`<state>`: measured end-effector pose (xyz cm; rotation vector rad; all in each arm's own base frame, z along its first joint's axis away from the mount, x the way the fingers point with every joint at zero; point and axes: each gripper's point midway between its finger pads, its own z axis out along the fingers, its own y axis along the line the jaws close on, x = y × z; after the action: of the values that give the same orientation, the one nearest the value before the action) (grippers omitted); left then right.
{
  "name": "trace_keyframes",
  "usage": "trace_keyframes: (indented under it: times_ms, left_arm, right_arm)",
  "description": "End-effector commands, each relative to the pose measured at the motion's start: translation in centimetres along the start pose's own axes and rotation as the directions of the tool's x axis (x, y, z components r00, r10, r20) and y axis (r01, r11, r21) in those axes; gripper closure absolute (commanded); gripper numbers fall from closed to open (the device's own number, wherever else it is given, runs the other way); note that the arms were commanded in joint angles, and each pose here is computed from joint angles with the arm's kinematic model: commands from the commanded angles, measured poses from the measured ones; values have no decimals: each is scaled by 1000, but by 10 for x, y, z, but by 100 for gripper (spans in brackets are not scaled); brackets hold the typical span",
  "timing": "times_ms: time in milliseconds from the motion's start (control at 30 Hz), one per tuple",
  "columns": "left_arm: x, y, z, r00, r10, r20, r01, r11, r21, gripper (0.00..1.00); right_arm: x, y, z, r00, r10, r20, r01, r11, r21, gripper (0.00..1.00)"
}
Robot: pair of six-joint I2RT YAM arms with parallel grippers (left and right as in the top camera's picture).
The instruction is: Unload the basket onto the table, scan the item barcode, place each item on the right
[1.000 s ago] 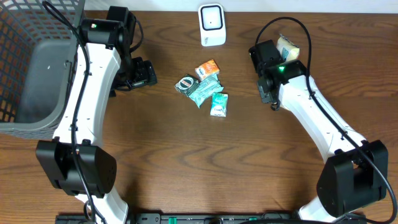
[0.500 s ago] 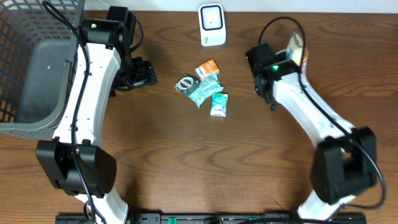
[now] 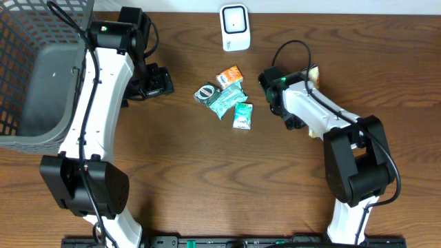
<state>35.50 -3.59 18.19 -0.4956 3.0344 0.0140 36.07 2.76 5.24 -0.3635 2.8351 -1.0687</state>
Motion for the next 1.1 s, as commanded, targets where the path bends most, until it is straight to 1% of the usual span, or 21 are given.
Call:
trace_keyframes:
  times_ms: [0, 67, 100, 133, 167, 200, 300, 333, 467, 600, 667, 700, 767, 833, 967, 1033, 1067]
  left_arm:
    - [2, 1, -5, 1000, -7, 10, 7, 1000, 7, 2]
    - [2, 1, -5, 1000, -7, 10, 7, 1000, 7, 2]
    - [2, 1, -5, 1000, -7, 11, 7, 1000, 7, 2]
    - [2, 1, -5, 1000, -7, 10, 7, 1000, 7, 2]
    - [2, 1, -5, 1000, -7, 11, 7, 1000, 7, 2]
    - [2, 1, -5, 1000, -7, 10, 7, 1000, 7, 2]
    - [2, 1, -5, 1000, -7, 10, 7, 1000, 7, 2]
    - [2, 1, -5, 1000, -7, 11, 7, 1000, 7, 2]
    - [2, 1, -5, 1000, -7, 10, 7, 1000, 7, 2]
    - [2, 1, -5, 1000, -7, 10, 7, 1000, 7, 2]
    - [2, 1, -5, 1000, -7, 10, 7, 1000, 7, 3]
    - [2, 1, -5, 1000, -7, 11, 7, 1000, 7, 2]
    - [2, 1, -5, 1000, -7, 10, 7, 1000, 7, 2]
    - [2, 1, -5, 1000, -7, 10, 7, 1000, 7, 2]
    - [2, 1, -5, 1000, -7, 10, 7, 1000, 7, 2]
    - [2, 1, -5, 1000, -7, 10, 7, 1000, 7, 2]
    - [2, 1, -5, 1000, -7, 10, 7, 1000, 7, 2]
  right_arm:
    - [1, 21, -7, 1000, 0, 2, 0, 997, -76, 75]
    - [2, 26, -12, 999, -44, 11, 45, 996, -76, 71]
    - [2, 28, -14, 998, -68, 15, 69, 995, -75, 66]
    - [3, 29, -15, 996, -82, 17, 83, 994, -71, 55]
    - [4, 29, -16, 996, -92, 18, 93, 994, -63, 51]
    - [5, 28, -17, 995, -103, 15, 103, 993, -53, 50]
    - [7, 30, -18, 994, -111, 12, 111, 992, -56, 51]
    - [7, 31, -19, 994, -113, 12, 113, 992, -60, 53]
    - [9, 36, -23, 991, -132, 14, 133, 989, -59, 65]
    - [16, 37, -29, 990, -138, 1, 138, 990, -32, 66]
    - [22, 29, -31, 992, -122, -19, 123, 992, 19, 64]
    - [29, 17, -33, 995, -89, -36, 92, 992, 83, 64]
    - [34, 4, -34, 998, -45, -47, 51, 987, 152, 63]
    - [36, -2, -34, 999, -20, -48, 29, 984, 176, 63]
    - [33, 6, -31, 999, 18, -41, -12, 991, 132, 63]
    - [30, 26, -31, 999, 16, -45, -14, 999, 33, 64]
    - [30, 41, -33, 999, -22, -47, 20, 999, -41, 65]
